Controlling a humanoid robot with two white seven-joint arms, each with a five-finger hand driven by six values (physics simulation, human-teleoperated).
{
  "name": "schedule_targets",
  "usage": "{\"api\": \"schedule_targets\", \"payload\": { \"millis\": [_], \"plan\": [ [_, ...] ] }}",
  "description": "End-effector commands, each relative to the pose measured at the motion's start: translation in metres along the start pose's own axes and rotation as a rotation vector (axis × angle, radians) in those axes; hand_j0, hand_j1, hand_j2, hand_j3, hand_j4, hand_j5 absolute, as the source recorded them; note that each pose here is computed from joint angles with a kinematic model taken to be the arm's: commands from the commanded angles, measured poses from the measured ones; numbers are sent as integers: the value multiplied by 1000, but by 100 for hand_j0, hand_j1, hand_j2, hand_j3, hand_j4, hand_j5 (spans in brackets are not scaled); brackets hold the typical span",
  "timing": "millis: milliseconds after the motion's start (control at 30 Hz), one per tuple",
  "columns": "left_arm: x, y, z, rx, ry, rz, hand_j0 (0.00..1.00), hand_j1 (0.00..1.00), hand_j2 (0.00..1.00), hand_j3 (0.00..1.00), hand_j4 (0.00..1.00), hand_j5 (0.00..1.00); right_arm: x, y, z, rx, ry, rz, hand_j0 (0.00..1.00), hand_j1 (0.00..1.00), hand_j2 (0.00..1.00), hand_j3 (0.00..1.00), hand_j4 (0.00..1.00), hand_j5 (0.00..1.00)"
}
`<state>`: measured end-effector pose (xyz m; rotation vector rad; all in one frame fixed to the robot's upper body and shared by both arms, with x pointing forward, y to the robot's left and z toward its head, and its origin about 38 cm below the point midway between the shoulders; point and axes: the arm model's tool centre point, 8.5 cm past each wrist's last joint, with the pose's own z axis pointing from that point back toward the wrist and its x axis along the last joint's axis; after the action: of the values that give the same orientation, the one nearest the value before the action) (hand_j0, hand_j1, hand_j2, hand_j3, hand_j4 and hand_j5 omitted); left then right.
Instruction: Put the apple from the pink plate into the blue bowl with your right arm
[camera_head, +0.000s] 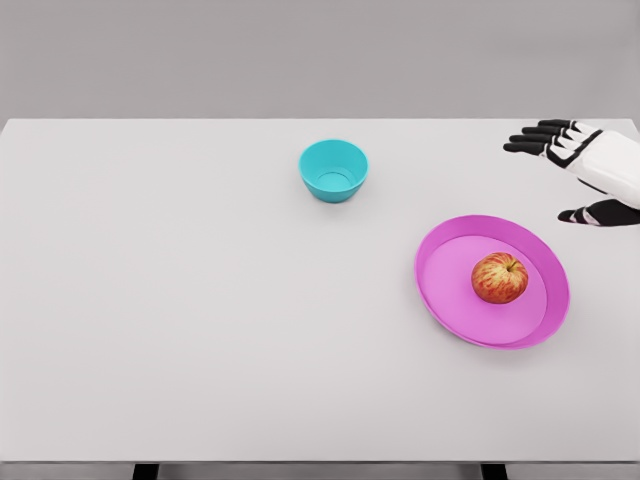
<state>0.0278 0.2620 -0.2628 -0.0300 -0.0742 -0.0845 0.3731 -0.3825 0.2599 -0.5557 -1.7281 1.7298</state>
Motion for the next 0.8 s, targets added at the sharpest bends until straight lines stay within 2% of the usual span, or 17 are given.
{"api": "schedule_targets", "payload": {
  "millis": [0, 167, 233, 267, 333, 367, 467, 533, 633, 700, 767],
  "plan": [
    [0, 0, 0, 0, 0, 0, 100, 100, 100, 100, 100, 100, 0, 0, 0, -1, 1, -7, 100, 100, 100, 100, 100, 100],
    [0, 0, 0, 0, 0, 1, 100, 100, 100, 100, 100, 100, -4, 1, 6, 16, 16, -6, 100, 100, 100, 100, 100, 100],
    [0, 0, 0, 0, 0, 0, 100, 100, 100, 100, 100, 100, 1, 17, 10, 66, 12, -27, 100, 100, 100, 100, 100, 100],
    [0, 0, 0, 0, 0, 1, 100, 100, 100, 100, 100, 100, 1, 22, 11, 126, 11, -29, 100, 100, 100, 100, 100, 100],
    [0, 0, 0, 0, -1, -1, 100, 100, 100, 100, 100, 100, 2, 32, 13, 327, 5, -13, 100, 100, 100, 100, 100, 100],
    [0, 0, 0, 0, 0, 1, 100, 100, 100, 100, 100, 100, 3, 31, 14, 370, 2, -3, 100, 100, 100, 100, 100, 100],
    [0, 0, 0, 0, 0, 1, 100, 100, 100, 100, 100, 100, 4, 28, 15, 384, 2, 9, 100, 100, 100, 100, 100, 100],
    [0, 0, 0, 0, 0, 1, 100, 100, 100, 100, 100, 100, 3, 33, 17, 442, 4, 6, 100, 100, 100, 100, 100, 100],
    [0, 0, 0, 0, 0, 0, 100, 100, 100, 100, 100, 100, 6, 49, 11, 445, -10, -31, 100, 100, 100, 100, 100, 100],
    [0, 0, 0, 0, 0, 1, 100, 100, 100, 100, 100, 100, 4, 52, 12, 475, -7, -39, 100, 100, 100, 100, 100, 100],
    [0, 0, 0, 0, 0, 1, 100, 100, 100, 100, 100, 100, 5, 53, 9, 468, -12, -43, 100, 100, 100, 100, 100, 100]
  ]
}}
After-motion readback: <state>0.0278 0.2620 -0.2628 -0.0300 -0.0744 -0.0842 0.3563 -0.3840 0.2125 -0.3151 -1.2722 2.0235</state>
